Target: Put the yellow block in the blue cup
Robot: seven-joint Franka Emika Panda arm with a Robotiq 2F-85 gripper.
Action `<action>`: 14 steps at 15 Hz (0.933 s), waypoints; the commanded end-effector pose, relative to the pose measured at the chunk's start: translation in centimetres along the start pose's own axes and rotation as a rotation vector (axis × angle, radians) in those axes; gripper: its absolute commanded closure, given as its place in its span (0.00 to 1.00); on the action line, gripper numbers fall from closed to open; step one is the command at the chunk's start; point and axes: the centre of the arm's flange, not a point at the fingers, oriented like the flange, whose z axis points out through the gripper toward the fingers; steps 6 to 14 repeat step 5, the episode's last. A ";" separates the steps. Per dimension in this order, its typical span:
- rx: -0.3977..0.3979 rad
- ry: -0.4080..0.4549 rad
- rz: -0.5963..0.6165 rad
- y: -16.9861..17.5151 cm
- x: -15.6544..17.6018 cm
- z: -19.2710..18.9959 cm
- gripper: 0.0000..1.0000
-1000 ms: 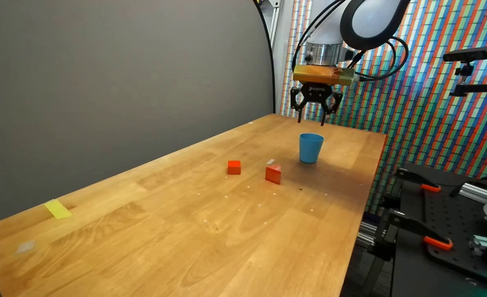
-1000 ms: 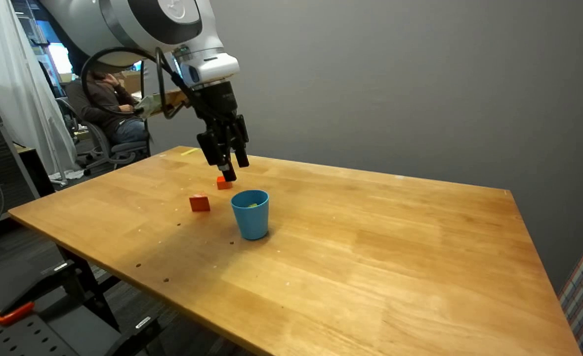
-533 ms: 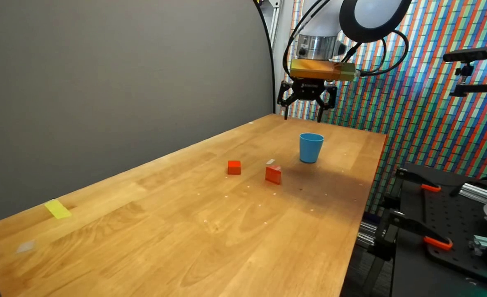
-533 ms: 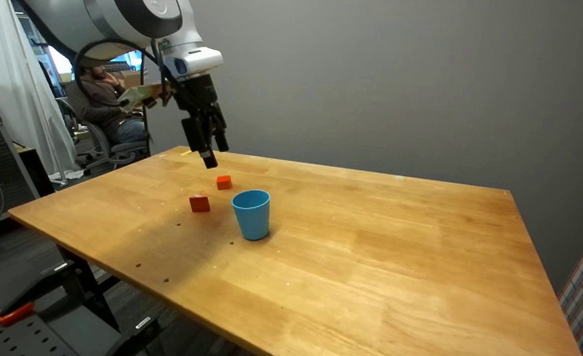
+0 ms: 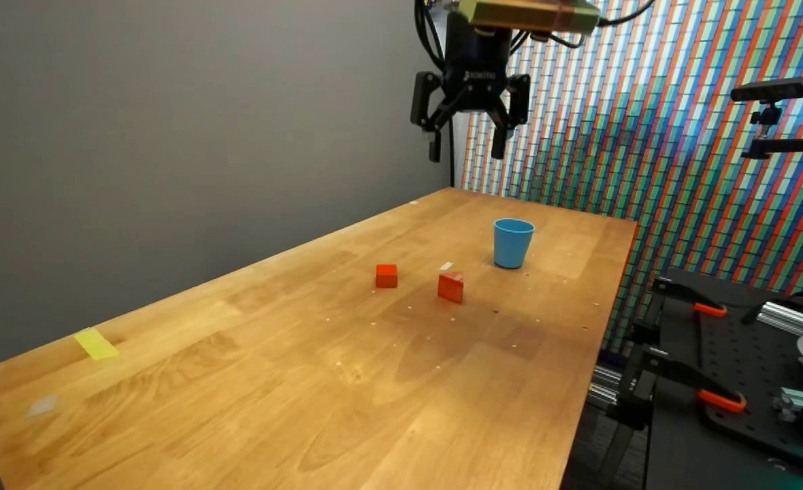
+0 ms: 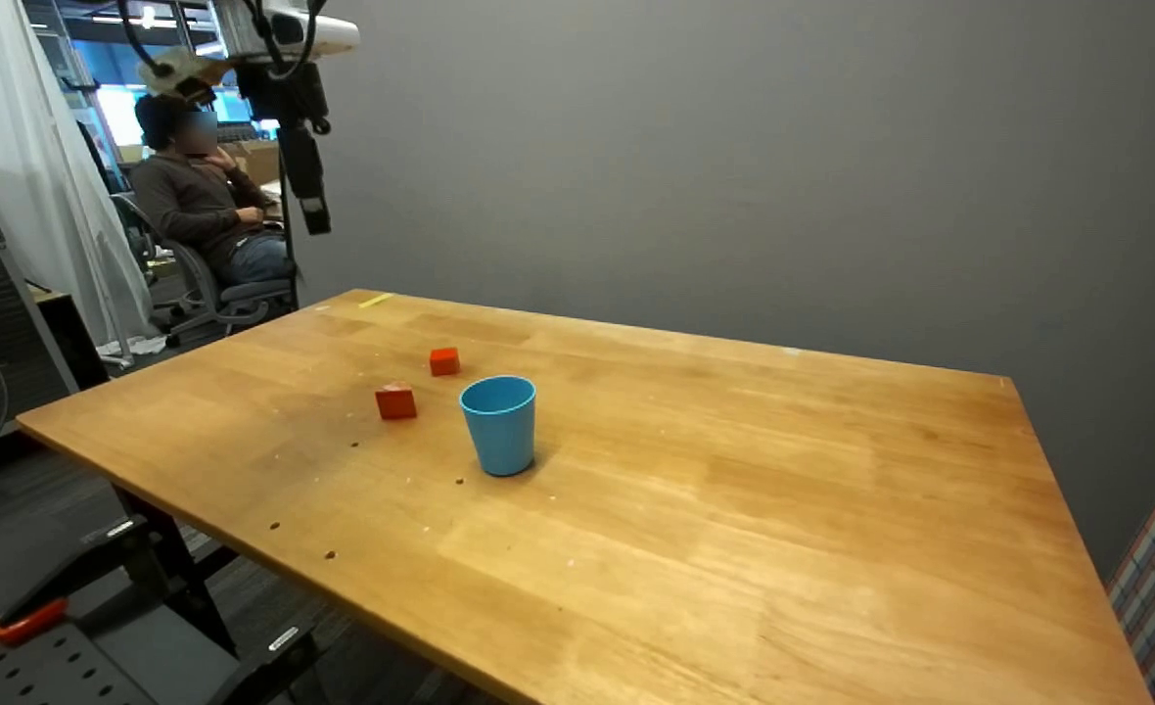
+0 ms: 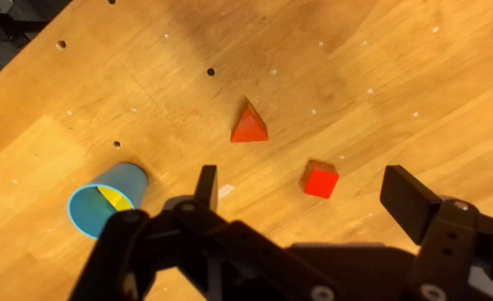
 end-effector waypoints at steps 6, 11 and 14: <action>-0.008 -0.039 -0.117 -0.7 1.0 -3.1 0.00; -0.008 -0.039 -0.117 -0.7 1.0 -3.1 0.00; -0.008 -0.039 -0.117 -0.7 1.0 -3.1 0.00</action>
